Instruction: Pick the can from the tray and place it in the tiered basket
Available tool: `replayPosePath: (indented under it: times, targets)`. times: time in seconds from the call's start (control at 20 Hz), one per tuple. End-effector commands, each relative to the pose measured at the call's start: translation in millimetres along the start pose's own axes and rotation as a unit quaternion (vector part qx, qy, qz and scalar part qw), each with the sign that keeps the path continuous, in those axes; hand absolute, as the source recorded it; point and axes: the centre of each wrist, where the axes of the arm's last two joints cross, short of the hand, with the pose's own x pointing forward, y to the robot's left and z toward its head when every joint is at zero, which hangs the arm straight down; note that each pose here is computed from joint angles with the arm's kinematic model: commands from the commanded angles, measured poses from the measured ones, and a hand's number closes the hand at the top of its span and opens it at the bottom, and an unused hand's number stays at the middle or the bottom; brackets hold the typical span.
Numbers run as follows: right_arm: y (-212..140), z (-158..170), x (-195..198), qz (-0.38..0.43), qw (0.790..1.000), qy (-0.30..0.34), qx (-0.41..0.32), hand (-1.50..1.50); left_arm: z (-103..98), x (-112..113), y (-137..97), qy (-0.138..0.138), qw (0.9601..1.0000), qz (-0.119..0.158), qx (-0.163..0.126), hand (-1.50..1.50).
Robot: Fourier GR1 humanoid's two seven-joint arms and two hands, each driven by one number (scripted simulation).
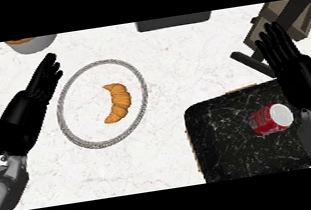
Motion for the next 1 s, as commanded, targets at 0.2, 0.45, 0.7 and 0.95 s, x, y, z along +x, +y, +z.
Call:
replayPosePath:
  times: [0.2, 0.45, 0.7, 0.95]
  targets:
    - [-68.2, 33.0, 27.4, -0.028, 1.000, 0.010, 0.010, 1.50, 26.7, -54.6, 46.5, 0.040, 0.9844, -0.116, 0.126, 0.00]
    - [-128.9, 87.1, -1.3, 0.150, 0.945, 0.151, -0.247, -1.50, 23.5, -67.3, 44.5, 0.078, 0.9804, -0.094, 0.154, 0.00]
    - [-140.4, 115.5, 58.8, 0.167, 0.952, 0.124, -0.227, -1.50, 38.2, -91.6, 27.2, 0.070, 0.9829, -0.102, 0.137, 0.00]
    - [-141.1, 104.1, 95.6, 0.276, 0.937, 0.195, -0.087, -1.50, 29.2, -86.9, 28.2, 0.072, 0.9824, -0.094, 0.145, 0.00]
